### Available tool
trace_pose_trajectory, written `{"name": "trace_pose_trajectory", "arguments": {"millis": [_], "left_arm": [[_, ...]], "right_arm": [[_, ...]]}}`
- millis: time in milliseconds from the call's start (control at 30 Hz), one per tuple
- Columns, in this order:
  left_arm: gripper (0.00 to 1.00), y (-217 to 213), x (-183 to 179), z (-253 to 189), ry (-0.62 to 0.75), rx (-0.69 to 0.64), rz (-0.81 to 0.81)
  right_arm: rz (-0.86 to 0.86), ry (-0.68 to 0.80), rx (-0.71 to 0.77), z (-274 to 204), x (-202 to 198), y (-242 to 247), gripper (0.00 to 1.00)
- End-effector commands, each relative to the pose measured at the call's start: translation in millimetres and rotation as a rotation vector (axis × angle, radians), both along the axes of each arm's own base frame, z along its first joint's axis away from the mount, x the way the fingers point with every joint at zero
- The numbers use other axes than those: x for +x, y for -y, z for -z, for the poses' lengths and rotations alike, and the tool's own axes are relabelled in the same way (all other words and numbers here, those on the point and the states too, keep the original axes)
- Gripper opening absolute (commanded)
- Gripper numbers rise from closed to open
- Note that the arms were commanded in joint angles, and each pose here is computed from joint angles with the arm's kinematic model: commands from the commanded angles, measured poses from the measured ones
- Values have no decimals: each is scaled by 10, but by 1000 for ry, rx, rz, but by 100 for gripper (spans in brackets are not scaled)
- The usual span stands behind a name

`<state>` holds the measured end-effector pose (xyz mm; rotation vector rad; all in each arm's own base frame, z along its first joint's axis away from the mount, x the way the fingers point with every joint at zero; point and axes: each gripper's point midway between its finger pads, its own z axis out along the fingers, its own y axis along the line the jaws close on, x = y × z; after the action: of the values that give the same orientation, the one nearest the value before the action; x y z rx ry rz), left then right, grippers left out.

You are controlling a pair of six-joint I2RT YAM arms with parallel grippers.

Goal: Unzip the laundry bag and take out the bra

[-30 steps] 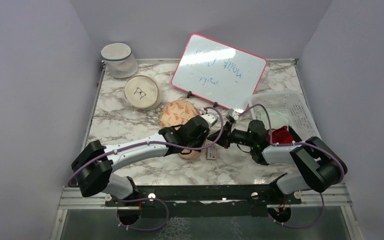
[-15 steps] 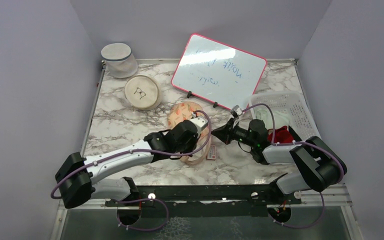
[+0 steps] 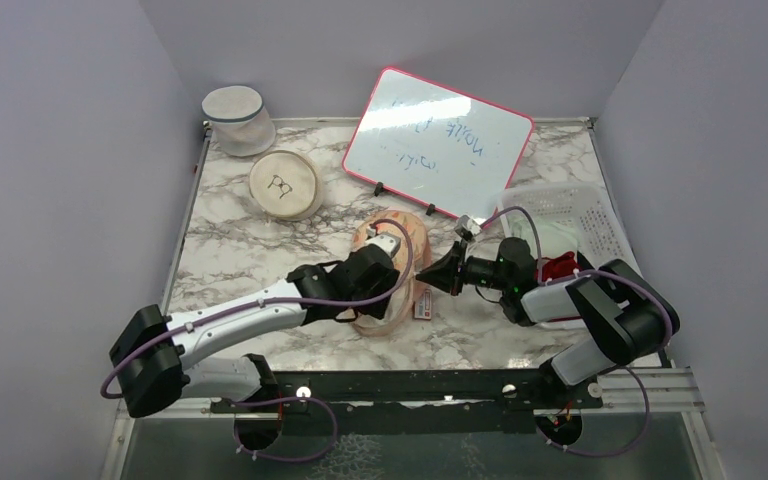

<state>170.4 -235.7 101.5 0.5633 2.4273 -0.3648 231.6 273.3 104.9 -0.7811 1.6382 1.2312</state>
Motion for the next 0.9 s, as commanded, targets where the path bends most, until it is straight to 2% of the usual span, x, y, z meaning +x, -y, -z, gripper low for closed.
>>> {"name": "trace_pose_trajectory", "arguments": {"millis": [0,167,367,567,633,700,867], "left_arm": [[54,284,181,-255,31,-37,1],[56,521,325,-207,26,3,35],[42,559,428,-12,26,81,35],[18,399,383,-3,48,94,29],[17,391,322,-30,43,73,60],[10,396,248,-21,35,71,130],[3,248,156,-25,46,88,173]], "right_arm": [[-119,91,76,-273,-108,-92,1],[-134,98,79,-298,-147,-104,1],[-122,96,66,-295,-127,-102,1],[-55,90,37,-265,-22,-72,1],[-31,79,24,-238,22,-63,1],[-16,64,12,-195,56,-60,1],[24,35,-8,-116,131,-46,1]]}}
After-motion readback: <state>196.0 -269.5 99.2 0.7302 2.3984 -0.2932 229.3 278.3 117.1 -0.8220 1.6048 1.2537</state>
